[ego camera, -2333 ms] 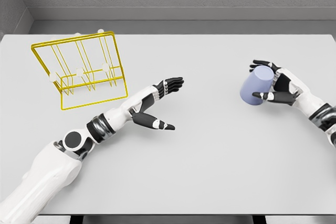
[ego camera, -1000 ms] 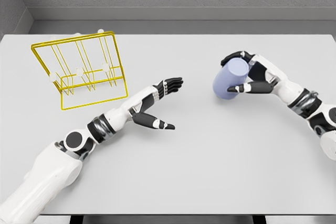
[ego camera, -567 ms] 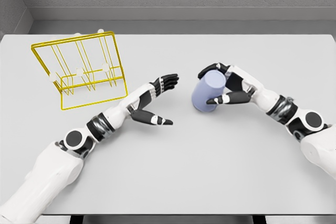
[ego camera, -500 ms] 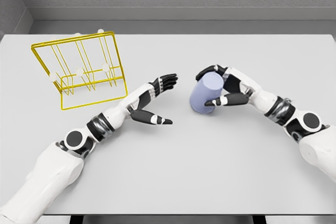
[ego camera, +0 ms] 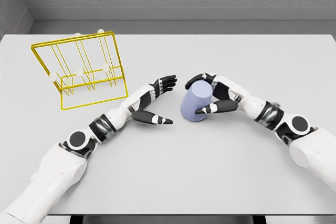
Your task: Place the cup on the cup holder with both arms
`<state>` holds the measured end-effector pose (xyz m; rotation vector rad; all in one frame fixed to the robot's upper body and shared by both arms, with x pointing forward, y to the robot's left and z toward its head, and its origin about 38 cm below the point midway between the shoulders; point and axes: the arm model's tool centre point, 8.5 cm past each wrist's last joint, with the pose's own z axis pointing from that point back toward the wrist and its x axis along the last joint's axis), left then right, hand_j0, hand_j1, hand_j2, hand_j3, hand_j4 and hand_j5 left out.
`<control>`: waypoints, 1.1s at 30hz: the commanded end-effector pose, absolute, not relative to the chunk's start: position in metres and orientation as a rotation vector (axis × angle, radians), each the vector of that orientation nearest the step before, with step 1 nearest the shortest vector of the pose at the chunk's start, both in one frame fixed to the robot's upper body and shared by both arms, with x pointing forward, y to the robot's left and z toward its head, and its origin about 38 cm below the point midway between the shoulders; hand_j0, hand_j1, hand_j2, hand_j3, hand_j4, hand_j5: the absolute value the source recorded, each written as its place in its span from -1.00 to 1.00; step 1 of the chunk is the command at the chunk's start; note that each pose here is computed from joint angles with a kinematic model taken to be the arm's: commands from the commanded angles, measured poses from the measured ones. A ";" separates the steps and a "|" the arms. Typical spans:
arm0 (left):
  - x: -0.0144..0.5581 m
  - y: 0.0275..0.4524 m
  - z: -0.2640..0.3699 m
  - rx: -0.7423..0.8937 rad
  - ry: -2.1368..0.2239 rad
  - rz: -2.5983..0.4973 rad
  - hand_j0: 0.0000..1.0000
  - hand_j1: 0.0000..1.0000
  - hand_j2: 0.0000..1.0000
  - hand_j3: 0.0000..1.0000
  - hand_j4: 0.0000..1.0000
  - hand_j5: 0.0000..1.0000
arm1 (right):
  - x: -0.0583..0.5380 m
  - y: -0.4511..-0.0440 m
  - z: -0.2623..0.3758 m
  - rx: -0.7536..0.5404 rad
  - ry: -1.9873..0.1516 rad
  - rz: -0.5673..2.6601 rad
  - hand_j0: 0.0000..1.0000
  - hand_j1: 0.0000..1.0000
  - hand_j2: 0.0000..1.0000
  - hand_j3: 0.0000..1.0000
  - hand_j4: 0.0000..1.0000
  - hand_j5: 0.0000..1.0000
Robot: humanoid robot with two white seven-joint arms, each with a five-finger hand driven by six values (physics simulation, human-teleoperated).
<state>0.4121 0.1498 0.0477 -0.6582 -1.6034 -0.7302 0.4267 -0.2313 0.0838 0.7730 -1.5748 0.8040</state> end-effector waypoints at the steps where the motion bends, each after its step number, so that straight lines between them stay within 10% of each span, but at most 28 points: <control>1: 0.412 0.148 0.049 -0.659 -1.616 -0.733 1.00 1.00 1.00 1.00 1.00 1.00 | 0.426 -0.228 0.082 0.779 -1.567 0.805 0.21 0.21 0.21 0.21 0.21 0.21; 5: 0.412 0.149 0.050 -0.655 -1.624 -0.737 1.00 1.00 1.00 1.00 1.00 1.00 | 0.427 -0.229 0.078 0.772 -1.558 0.801 0.41 0.41 0.41 0.41 0.41 0.41; 8: 0.412 0.150 0.049 -0.648 -1.621 -0.740 1.00 1.00 1.00 1.00 1.00 1.00 | 0.425 -0.220 0.076 0.749 -1.542 0.899 0.99 0.99 0.99 0.99 0.99 0.99; 24: 0.416 0.153 0.054 -0.569 -1.653 -0.837 1.00 1.00 1.00 1.00 1.00 1.00 | 0.439 -0.251 0.100 0.656 -1.579 0.941 1.00 1.00 1.00 1.00 1.00 1.00; 33: 0.414 0.145 0.062 -0.619 -1.681 -0.849 1.00 1.00 1.00 1.00 1.00 1.00 | 0.484 -0.329 0.202 0.384 -1.693 1.040 1.00 1.00 1.00 1.00 1.00 1.00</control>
